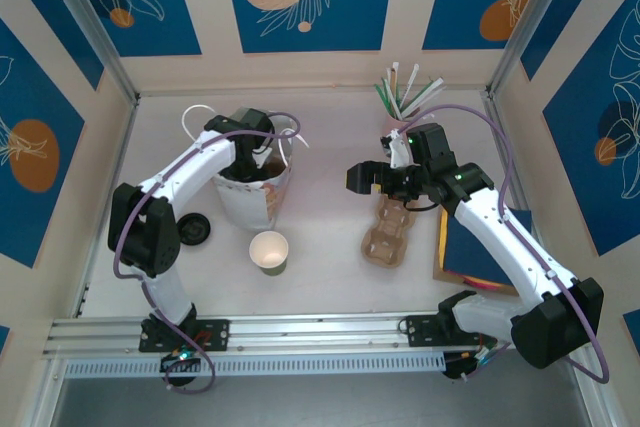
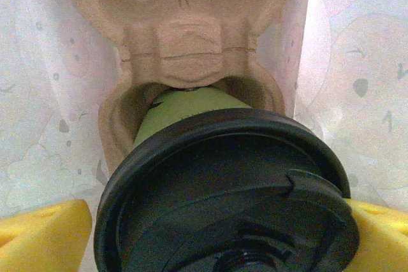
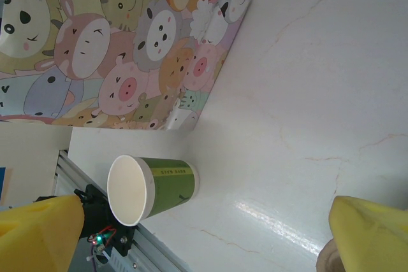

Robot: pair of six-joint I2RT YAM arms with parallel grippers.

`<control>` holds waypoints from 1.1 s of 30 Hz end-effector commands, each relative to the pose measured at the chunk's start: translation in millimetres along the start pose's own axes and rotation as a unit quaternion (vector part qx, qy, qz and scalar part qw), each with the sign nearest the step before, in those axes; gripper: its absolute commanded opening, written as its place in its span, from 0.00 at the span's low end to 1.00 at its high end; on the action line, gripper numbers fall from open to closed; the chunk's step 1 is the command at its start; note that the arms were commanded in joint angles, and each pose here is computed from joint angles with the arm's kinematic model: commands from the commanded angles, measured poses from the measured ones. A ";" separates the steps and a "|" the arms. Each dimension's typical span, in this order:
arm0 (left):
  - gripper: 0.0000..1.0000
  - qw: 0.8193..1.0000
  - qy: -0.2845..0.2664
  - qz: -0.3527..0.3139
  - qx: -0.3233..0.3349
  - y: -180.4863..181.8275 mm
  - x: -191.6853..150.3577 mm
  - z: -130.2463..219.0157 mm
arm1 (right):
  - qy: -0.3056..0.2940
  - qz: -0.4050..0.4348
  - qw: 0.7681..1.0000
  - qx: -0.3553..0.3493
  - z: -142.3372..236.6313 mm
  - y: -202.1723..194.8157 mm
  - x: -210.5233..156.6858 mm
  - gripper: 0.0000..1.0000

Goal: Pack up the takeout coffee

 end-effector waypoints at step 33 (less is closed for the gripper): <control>0.96 1.000 0.025 0.013 0.001 4.0 -8.0 6.7 | 0.007 -0.005 1.000 0.000 -0.3 0.8 -3.5 0.99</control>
Point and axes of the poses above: each hand's point on the last joint's axis, 136 mm out from that joint toward the fingers, its own z axis back along the fingers, its own y axis along the line the jaws close on, x = y × z, the point moved 8 cm from there along z, back along the fingers, and after that the axes turned 1 degree about z, right-handed, at the moved point
